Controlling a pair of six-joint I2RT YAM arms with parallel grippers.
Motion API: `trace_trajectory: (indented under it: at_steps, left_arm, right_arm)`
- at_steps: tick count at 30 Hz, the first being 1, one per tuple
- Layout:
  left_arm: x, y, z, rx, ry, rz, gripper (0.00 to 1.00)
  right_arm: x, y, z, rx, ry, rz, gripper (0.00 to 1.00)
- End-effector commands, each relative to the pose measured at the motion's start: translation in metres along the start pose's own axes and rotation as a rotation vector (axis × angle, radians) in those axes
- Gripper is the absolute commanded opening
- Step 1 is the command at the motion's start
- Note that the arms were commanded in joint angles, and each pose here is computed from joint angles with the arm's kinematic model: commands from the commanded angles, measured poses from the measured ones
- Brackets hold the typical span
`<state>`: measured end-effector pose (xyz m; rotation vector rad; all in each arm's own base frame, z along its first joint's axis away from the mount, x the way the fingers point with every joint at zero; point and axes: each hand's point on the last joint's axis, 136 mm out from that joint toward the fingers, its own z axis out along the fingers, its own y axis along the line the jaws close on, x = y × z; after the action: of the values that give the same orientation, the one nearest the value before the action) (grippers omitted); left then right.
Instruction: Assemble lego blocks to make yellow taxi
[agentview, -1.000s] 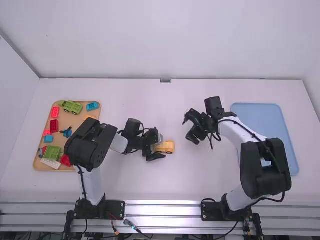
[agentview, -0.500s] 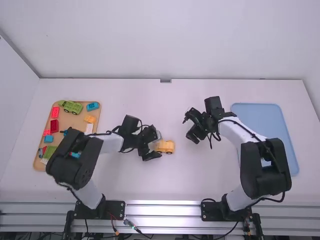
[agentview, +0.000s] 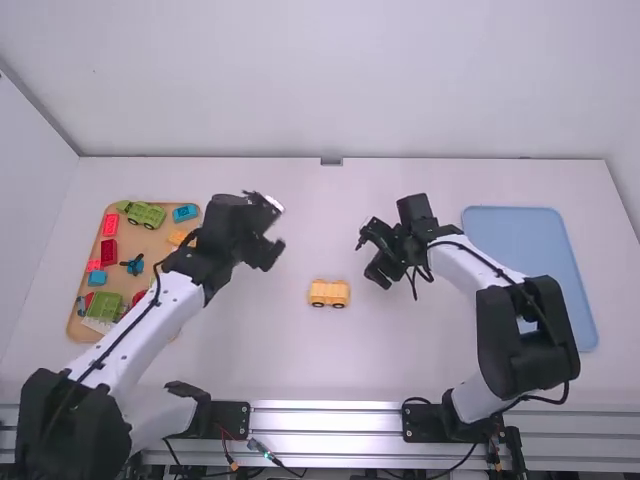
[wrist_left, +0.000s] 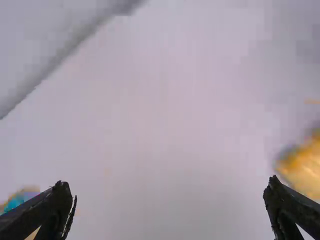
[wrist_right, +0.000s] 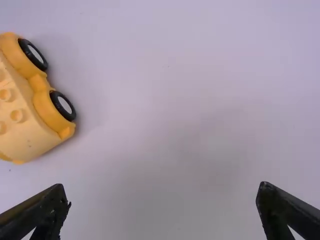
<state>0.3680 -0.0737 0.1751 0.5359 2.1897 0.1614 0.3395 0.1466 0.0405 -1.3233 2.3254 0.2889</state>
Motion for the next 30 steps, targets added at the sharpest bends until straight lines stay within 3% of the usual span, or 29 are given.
trace_trajectory:
  at_steps: [1,4,12,14,18,22,30]
  left_arm:
    - [0.005,0.085,-0.025,-0.433,-0.003,-0.396,0.99]
    - [0.009,0.107,-0.032,-0.463,0.029,-0.563,0.99]
    - [0.048,0.179,-0.028,-0.385,0.329,-0.988,0.99]
    - [0.066,0.192,-0.012,-0.301,0.464,-1.094,0.99]
    - [0.101,0.192,0.016,-0.176,0.664,-1.229,0.99]
    - [0.13,0.184,0.05,-0.097,0.777,-1.293,0.99]
    - [0.173,0.157,0.107,-0.032,0.867,-1.348,0.99]
  right_arm:
    - [-0.007,-0.009,-0.005,0.035,-0.01,-0.003,0.99]
    - [-0.007,-0.01,-0.005,0.035,-0.012,-0.005,0.99]
    - [-0.007,-0.009,-0.005,0.035,-0.011,-0.007,0.99]
    - [-0.007,-0.01,-0.005,0.035,-0.012,-0.007,0.99]
    - [-0.007,-0.01,-0.005,0.036,-0.011,-0.007,0.99]
    - [-0.006,-0.011,-0.005,0.044,-0.004,-0.007,0.99]
    - [-0.011,-0.015,-0.005,0.06,-0.024,-0.016,0.99]
